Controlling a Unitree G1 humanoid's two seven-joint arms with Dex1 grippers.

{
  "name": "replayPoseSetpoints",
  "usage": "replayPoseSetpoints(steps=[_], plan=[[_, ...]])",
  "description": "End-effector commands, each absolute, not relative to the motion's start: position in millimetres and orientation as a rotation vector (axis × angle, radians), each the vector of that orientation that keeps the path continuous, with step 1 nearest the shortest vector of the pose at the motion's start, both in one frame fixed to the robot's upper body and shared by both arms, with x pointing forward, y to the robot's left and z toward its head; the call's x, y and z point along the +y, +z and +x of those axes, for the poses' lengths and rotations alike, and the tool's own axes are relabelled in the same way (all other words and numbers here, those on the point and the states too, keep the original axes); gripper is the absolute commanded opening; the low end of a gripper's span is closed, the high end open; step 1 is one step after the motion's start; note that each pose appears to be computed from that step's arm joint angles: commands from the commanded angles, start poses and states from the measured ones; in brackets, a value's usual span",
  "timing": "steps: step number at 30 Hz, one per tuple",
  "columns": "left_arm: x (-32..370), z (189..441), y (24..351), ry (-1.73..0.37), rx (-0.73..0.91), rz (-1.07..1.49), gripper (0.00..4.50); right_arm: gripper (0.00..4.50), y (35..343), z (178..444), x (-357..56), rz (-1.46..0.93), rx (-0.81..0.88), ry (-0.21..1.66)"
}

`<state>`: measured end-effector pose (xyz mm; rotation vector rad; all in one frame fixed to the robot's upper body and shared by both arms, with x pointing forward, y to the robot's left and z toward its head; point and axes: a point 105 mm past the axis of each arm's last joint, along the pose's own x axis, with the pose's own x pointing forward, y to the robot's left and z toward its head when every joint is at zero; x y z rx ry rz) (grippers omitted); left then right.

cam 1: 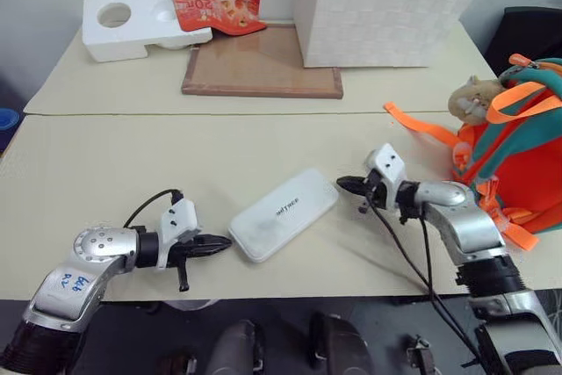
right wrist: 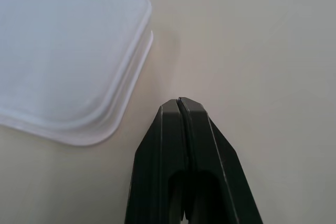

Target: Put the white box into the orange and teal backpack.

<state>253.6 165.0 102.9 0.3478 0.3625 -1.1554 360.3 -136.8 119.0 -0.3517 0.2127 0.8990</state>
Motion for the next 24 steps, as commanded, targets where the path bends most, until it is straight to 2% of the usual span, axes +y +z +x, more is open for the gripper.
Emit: replayPoseSetpoints(steps=[1,5,13,18,22,23,24], plan=[[158.2,260.7,108.4,-1.166,0.324,0.338,0.02,0.00,119.1,360.9,-126.7,-0.385,0.194,0.945],[155.8,280.4,111.7,-1.116,0.271,0.301,0.02,0.00,116.0,354.0,-121.4,-0.389,0.209,0.998],[159.7,313.3,116.0,-1.047,0.232,0.311,0.02,0.00,113.9,319.2,-135.5,-0.392,0.250,1.025],[167.6,321.7,119.4,-1.027,0.244,0.290,0.02,0.00,113.6,308.7,-135.8,-0.366,0.264,1.014],[185.6,318.6,125.0,-1.023,0.315,0.209,0.02,0.00,112.2,310.0,-143.3,-0.384,0.271,0.968],[191.5,318.2,125.3,-1.012,0.342,0.186,0.40,0.00,111.7,311.5,-146.3,-0.389,0.274,0.957],[198.2,317.8,125.4,-0.997,0.375,0.156,0.57,0.00,111.2,313.1,-149.6,-0.401,0.276,0.947]])
